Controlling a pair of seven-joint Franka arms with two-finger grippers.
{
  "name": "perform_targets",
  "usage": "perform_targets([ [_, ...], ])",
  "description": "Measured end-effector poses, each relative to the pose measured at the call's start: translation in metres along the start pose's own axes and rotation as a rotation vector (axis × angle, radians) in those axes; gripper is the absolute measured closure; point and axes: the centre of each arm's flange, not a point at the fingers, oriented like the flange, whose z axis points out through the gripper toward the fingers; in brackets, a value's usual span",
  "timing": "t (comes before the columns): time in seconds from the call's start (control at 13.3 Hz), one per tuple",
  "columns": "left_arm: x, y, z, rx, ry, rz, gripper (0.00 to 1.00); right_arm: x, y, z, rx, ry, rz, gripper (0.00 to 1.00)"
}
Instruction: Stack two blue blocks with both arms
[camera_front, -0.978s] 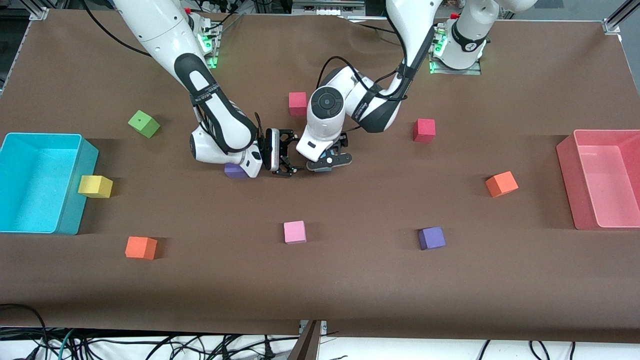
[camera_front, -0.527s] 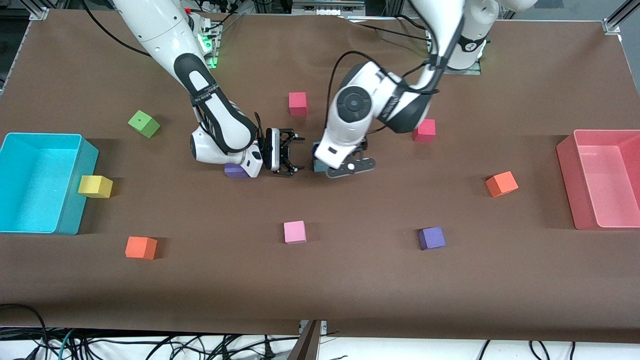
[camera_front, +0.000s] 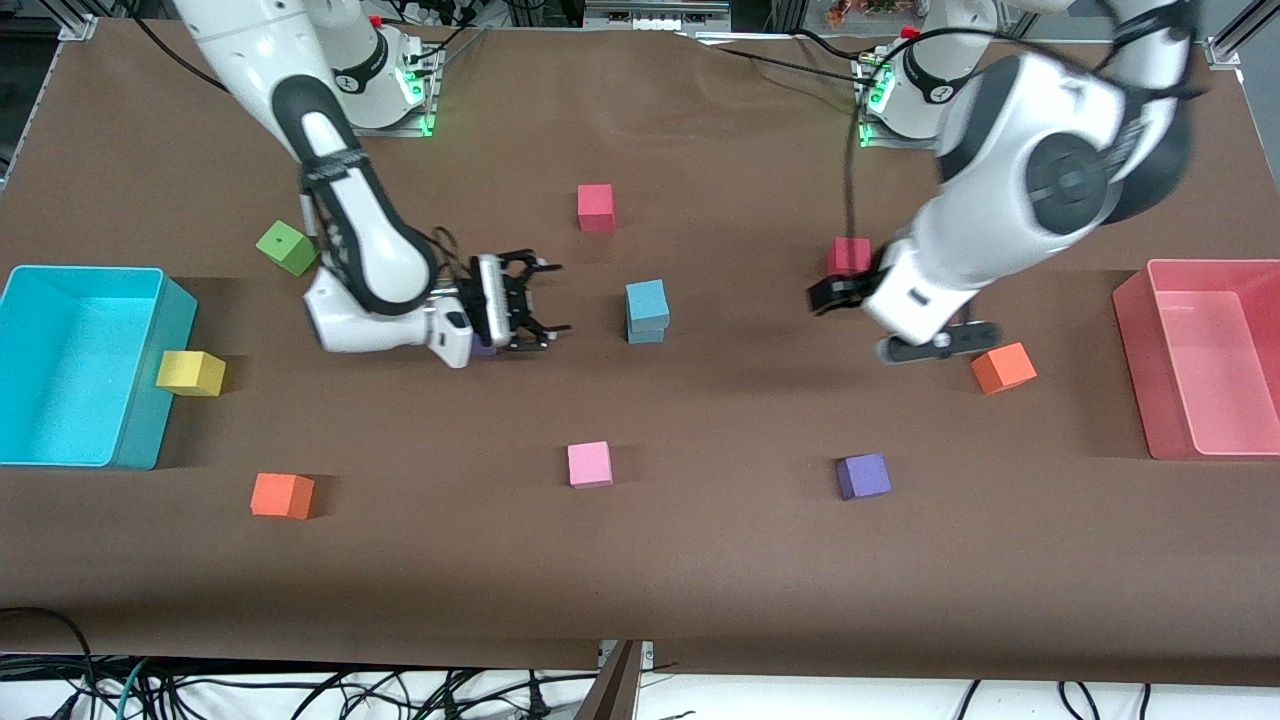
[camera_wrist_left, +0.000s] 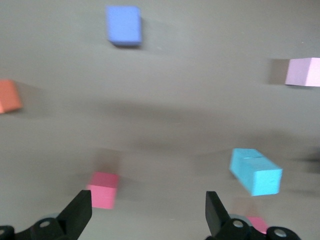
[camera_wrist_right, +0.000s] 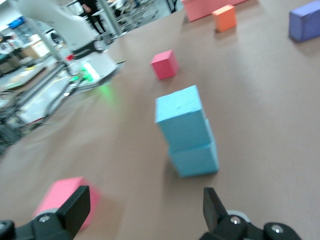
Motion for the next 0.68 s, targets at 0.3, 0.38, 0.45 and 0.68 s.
perform_targets([
  [0.3, -0.018, -0.113, -0.058, 0.009, 0.079, 0.148, 0.0, 0.022, -0.019, -0.122, 0.097, -0.164, 0.168, 0.0],
  [0.38, -0.019, -0.133, -0.065, 0.011, 0.09, 0.165, 0.0, 0.03, -0.023, -0.144, 0.102, -0.225, 0.229, 0.0],
  [0.45, -0.02, -0.149, -0.069, 0.015, 0.09, 0.167, 0.0, 0.039, -0.028, -0.162, 0.096, -0.287, 0.296, 0.0],
  [0.68, -0.024, -0.156, -0.072, 0.075, 0.081, 0.184, 0.0, 0.061, -0.037, -0.194, 0.026, -0.469, 0.536, 0.0],
])
